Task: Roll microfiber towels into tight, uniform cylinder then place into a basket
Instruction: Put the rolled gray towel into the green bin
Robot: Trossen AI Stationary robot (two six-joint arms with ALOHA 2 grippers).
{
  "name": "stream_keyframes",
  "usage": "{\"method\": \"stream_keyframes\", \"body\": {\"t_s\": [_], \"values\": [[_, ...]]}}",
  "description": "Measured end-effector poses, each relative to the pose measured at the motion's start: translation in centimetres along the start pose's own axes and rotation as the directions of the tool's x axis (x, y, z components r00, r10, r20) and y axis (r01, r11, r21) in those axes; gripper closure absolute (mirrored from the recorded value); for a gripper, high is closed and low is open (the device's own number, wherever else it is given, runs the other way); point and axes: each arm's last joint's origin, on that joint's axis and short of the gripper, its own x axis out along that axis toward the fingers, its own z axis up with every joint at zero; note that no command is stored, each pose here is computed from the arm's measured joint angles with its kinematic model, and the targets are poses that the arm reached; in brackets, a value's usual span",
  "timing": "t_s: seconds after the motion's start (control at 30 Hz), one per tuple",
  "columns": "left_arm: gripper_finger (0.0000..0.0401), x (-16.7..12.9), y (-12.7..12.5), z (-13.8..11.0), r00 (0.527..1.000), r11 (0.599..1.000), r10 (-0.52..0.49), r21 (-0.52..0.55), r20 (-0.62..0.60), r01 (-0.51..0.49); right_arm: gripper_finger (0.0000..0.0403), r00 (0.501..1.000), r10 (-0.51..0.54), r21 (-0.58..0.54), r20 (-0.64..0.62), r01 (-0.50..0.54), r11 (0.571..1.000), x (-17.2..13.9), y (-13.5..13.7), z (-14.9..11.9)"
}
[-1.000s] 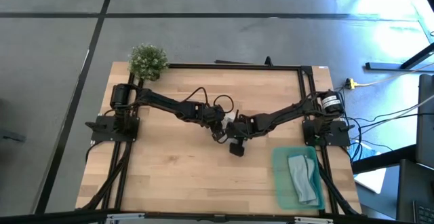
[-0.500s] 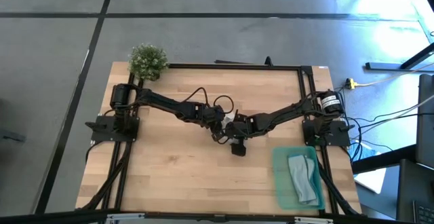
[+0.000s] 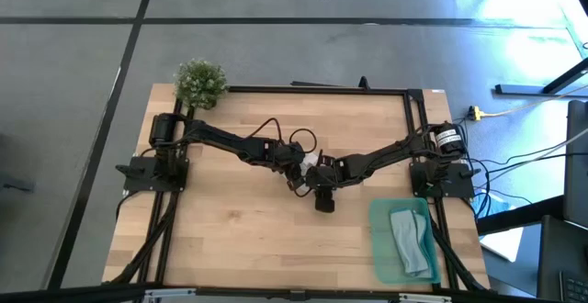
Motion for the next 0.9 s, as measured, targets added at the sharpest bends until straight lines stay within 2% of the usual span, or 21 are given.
{"method": "stream_keyframes", "body": {"t_s": [0.23, 0.3, 0.43, 0.73, 0.9], "values": [[0.0319, 0.0, 0.0, 0.0, 1.0, 1.0, -0.01, -0.012, -0.005, 0.01, 0.0342, 1.0, -0.004, 0.001, 0.002, 0.004, 1.0, 0.0, 0.0, 0.0], [0.0319, 0.0, -0.1, 0.0, 1.0, 1.0, -0.02, -0.011, -0.008, 0.02, 0.0362, 1.0, -0.004, 0.002, 0.004, 0.004, 1.0, 0.0, 0.0, 0.0], [0.0319, 0.0, -0.1, -0.1, 0.999, 0.999, -0.033, -0.038, -0.018, 0.033, 0.0363, 1.0, -0.003, 0.005, 0.004, 0.003, 1.0, 0.0, 0.0, 0.0], [0.0319, 0.0, 0.0, 0.0, 0.999, 0.999, -0.036, -0.022, -0.019, 0.035, 0.0359, 1.0, -0.003, 0.008, 0.004, 0.003, 1.0, 0.0, -0.1, 0.0], [0.0323, -1.9, 0.3, 1.1, 0.993, 0.992, -0.121, -0.035, -0.005, 0.121, 0.0361, 0.998, 0.055, 0.023, -0.007, -0.055, 0.998, 0.1, -0.5, 0.1]]}}
